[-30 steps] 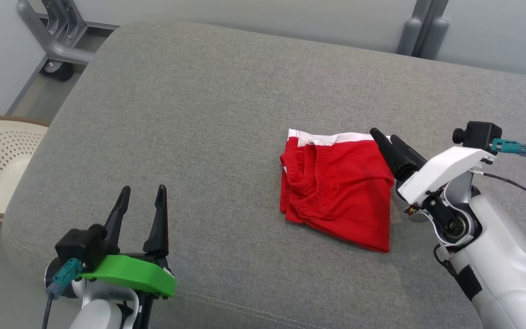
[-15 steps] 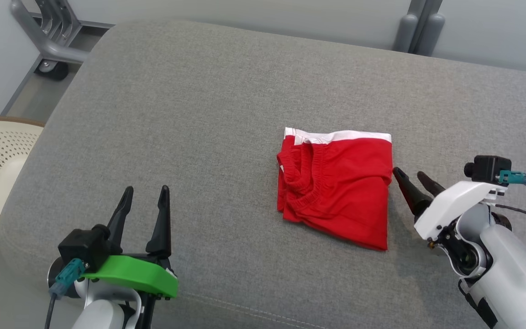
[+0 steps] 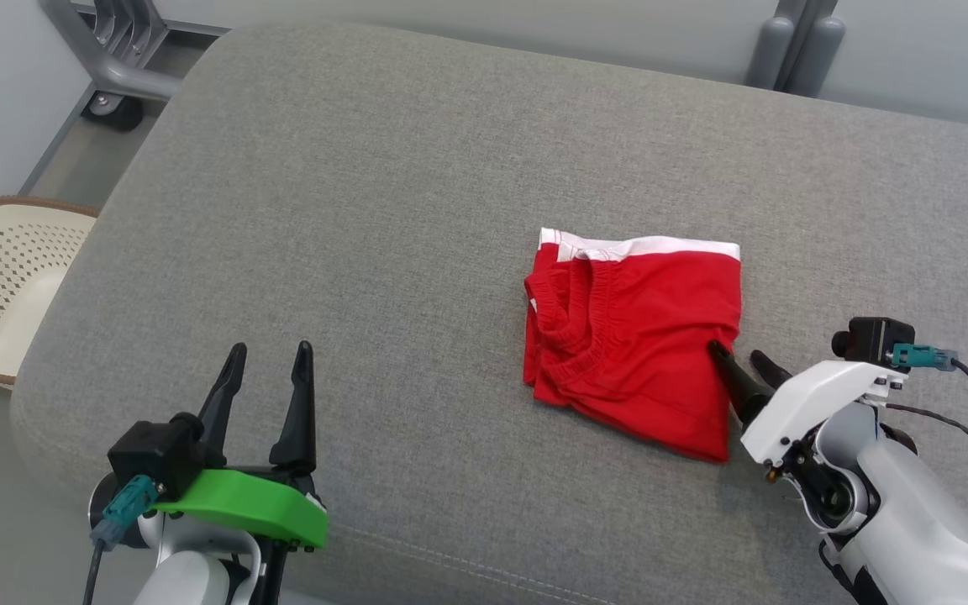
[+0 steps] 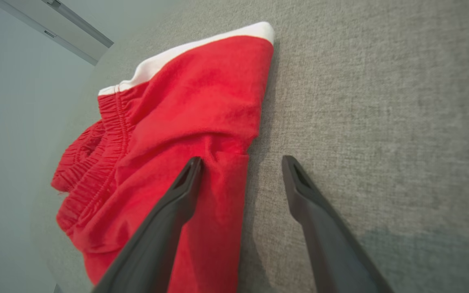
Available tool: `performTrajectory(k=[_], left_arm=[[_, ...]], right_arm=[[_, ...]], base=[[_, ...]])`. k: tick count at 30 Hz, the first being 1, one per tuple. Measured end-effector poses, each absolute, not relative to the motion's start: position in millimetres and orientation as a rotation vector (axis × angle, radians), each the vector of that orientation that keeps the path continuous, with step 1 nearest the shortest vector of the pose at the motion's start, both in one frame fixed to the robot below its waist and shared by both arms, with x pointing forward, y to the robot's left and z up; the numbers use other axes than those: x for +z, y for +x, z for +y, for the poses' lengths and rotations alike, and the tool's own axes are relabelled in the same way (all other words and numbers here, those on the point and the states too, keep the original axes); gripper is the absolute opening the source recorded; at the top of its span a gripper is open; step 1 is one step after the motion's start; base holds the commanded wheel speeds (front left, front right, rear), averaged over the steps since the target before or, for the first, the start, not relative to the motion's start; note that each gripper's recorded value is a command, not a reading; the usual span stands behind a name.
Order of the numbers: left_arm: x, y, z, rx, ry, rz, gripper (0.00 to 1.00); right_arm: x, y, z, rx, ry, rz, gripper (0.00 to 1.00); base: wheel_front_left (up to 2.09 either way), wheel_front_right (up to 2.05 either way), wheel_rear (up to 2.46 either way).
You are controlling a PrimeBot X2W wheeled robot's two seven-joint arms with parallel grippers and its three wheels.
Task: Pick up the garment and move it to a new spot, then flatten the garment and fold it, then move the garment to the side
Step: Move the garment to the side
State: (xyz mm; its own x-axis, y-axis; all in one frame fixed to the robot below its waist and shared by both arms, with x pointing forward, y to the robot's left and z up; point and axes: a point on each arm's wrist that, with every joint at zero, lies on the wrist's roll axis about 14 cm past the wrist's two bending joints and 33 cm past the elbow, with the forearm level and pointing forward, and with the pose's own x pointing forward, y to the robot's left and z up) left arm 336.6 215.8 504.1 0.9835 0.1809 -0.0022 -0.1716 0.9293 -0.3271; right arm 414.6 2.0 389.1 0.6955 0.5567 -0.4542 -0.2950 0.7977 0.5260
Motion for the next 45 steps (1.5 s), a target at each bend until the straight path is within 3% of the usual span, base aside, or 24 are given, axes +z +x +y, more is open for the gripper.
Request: performTrajectory(k=[13, 14, 15, 16, 29, 45], left_arm=[[501.4, 334.6, 219.9, 0.196, -0.329, -0.02, 1.0], [501.2, 334.5, 220.0, 0.197, -0.329, -0.02, 1.0], [501.0, 334.4, 220.2, 0.197, -0.329, -0.019, 1.0], [500.9, 334.4, 220.1, 0.196, -0.329, -0.019, 1.0], [500.5, 336.0, 222.2, 0.199, -0.328, -0.021, 1.0], [508.3, 360.4, 172.6, 0.002, -0.336, -0.029, 1.0]], right_arm=[[382.2, 410.3, 21.2, 0.474, 0.533, 0.698, 1.0], [382.3, 410.6, 22.8, 0.478, 0.532, 0.702, 0.43], [382.1, 410.9, 23.3, 0.479, 0.53, 0.704, 0.29], [381.5, 410.9, 23.3, 0.479, 0.529, 0.706, 0.0], [400.5, 425.4, 20.8, 0.509, 0.514, 0.603, 0.0], [431.9, 440.5, -51.4, 0.415, 0.428, 0.428, 0.0]], base=[[0.0, 0.0, 0.0], [0.0, 0.0, 0.0], [0.0, 0.0, 0.0], [0.0, 0.0, 0.0], [0.0, 0.0, 0.0], [0.0, 0.0, 0.0]])
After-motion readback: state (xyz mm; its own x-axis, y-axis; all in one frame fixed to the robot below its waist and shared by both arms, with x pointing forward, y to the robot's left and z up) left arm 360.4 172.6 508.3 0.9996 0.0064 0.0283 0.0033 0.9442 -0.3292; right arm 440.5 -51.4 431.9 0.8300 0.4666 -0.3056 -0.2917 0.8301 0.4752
